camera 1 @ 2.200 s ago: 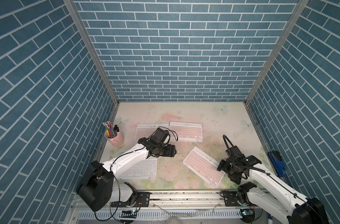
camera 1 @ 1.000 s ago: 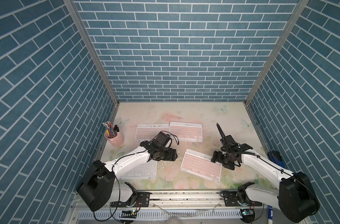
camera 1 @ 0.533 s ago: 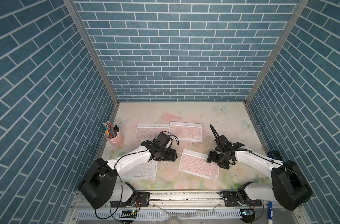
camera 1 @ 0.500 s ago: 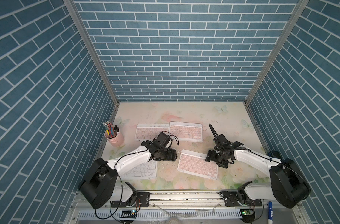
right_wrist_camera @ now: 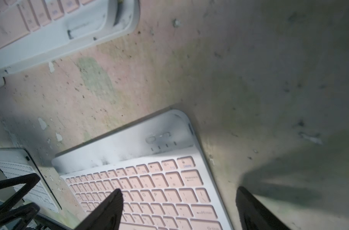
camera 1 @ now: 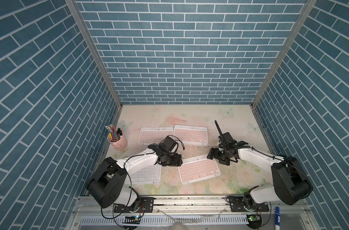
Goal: Stack the numeric keypads
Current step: Pick up the numeric keypad from the center of the board.
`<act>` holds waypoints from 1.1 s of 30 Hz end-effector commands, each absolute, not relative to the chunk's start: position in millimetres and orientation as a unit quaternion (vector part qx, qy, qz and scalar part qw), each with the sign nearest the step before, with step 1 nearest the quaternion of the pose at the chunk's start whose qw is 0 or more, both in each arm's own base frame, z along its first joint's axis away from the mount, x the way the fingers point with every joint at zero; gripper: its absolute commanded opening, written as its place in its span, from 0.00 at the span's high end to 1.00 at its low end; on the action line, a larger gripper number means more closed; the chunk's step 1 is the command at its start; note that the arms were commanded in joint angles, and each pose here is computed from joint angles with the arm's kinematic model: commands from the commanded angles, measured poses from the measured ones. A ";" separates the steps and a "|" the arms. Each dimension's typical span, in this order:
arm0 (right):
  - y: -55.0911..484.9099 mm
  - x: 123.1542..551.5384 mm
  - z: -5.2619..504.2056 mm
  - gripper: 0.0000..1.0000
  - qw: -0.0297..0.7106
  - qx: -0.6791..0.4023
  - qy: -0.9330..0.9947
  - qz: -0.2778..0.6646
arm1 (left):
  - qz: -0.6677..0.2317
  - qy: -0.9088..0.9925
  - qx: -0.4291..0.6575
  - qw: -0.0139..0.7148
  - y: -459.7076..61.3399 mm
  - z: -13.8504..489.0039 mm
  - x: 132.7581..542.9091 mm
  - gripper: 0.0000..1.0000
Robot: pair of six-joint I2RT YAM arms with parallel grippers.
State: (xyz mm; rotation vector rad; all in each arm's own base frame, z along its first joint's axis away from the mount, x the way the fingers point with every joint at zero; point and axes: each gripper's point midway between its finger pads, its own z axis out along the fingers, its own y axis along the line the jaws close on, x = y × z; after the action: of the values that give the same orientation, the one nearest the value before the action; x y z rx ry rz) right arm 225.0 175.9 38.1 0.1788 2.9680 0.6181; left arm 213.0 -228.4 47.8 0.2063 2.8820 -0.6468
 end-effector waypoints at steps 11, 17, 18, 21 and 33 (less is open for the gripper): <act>176.3 170.1 17.8 0.14 -0.011 -0.020 0.982 0.188 | -0.228 0.970 0.059 0.054 -244.6 28.4 184.1 0.23; 198.1 157.5 16.8 0.15 -0.012 -0.023 0.978 0.205 | -0.227 0.971 0.062 0.050 -250.3 22.5 188.1 0.23; 201.2 157.4 17.3 0.15 -0.011 -0.020 0.977 0.212 | -0.227 0.971 0.063 0.049 -251.3 21.0 189.5 0.23; 204.9 158.8 18.7 0.15 -0.006 -0.015 0.976 0.219 | -0.225 0.971 0.066 0.047 -255.2 17.5 193.0 0.23; 183.7 172.8 20.8 0.14 0.008 -0.006 0.978 0.210 | -0.212 0.974 0.070 0.041 -243.1 20.0 181.6 0.24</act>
State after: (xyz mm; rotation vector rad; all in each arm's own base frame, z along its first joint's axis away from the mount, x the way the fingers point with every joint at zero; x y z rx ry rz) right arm 185.2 197.0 34.0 -0.0111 2.9926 0.7199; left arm 196.5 -251.2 30.3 0.1864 2.9327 -0.6772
